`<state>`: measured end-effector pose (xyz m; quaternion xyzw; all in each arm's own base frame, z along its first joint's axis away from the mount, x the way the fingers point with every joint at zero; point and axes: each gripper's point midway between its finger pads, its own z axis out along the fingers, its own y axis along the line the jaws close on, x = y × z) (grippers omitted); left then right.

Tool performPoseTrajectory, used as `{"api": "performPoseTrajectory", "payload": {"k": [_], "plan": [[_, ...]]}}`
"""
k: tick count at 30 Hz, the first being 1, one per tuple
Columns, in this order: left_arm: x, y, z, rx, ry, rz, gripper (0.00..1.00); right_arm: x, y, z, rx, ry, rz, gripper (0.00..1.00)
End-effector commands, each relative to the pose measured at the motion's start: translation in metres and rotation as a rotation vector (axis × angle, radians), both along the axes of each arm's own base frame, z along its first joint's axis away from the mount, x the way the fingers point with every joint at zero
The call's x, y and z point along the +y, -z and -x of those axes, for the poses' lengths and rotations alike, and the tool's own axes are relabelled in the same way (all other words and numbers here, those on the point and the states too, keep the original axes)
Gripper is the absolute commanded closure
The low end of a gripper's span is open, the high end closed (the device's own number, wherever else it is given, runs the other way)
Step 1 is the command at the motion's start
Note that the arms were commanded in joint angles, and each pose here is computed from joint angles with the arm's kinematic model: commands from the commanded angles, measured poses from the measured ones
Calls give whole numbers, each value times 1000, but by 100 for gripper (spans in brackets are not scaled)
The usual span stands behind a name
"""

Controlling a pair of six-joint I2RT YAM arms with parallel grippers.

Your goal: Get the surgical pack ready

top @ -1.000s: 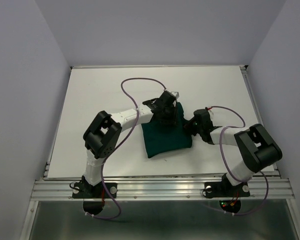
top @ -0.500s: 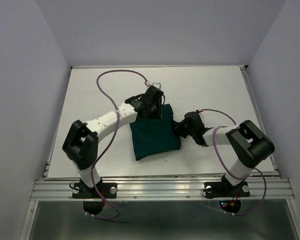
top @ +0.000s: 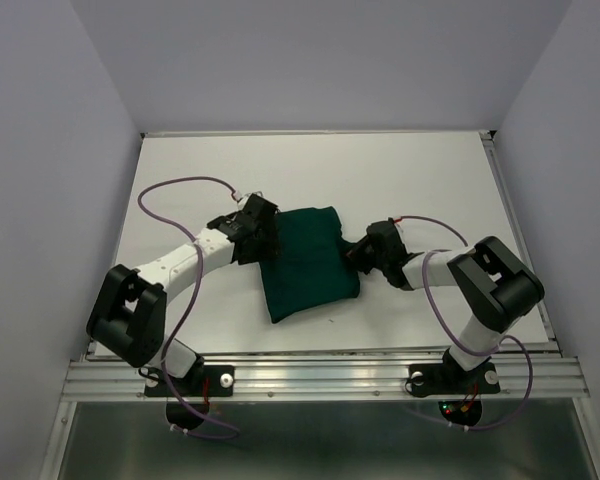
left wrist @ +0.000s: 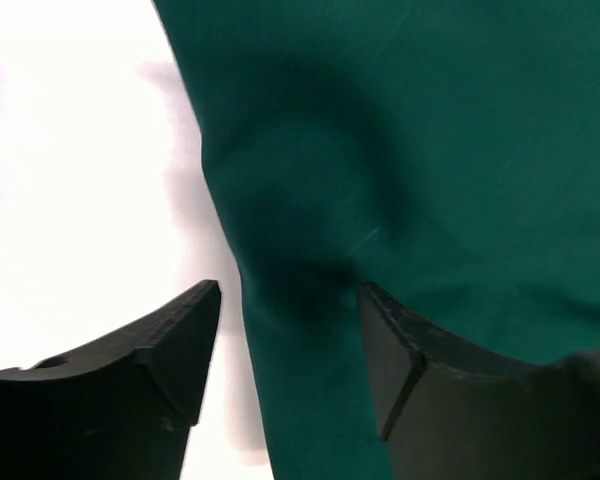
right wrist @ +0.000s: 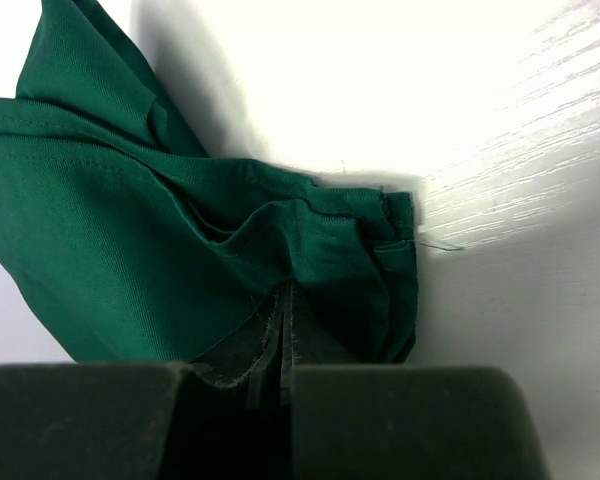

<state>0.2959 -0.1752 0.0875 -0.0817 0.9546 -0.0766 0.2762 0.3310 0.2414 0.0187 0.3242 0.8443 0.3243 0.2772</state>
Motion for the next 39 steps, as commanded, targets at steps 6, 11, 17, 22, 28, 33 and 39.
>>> {"api": "performPoseTrajectory", "payload": {"k": [6,11,17,22,28,33,39], "plan": [[-19,7,14,5,-2,163,34,-32,72,62,260,-57,212,99],[-28,32,19,64,20,170,37,-32,71,62,258,-56,209,99],[-48,42,21,83,54,217,46,-32,71,62,256,-56,209,99],[-53,45,22,87,63,207,57,-31,70,61,254,-58,207,99],[-55,52,22,97,71,179,77,-32,69,62,249,-58,209,99],[-48,57,17,95,68,114,100,-30,50,60,172,-101,197,99],[-50,50,10,72,120,86,100,-53,5,45,47,-55,315,87]]}}
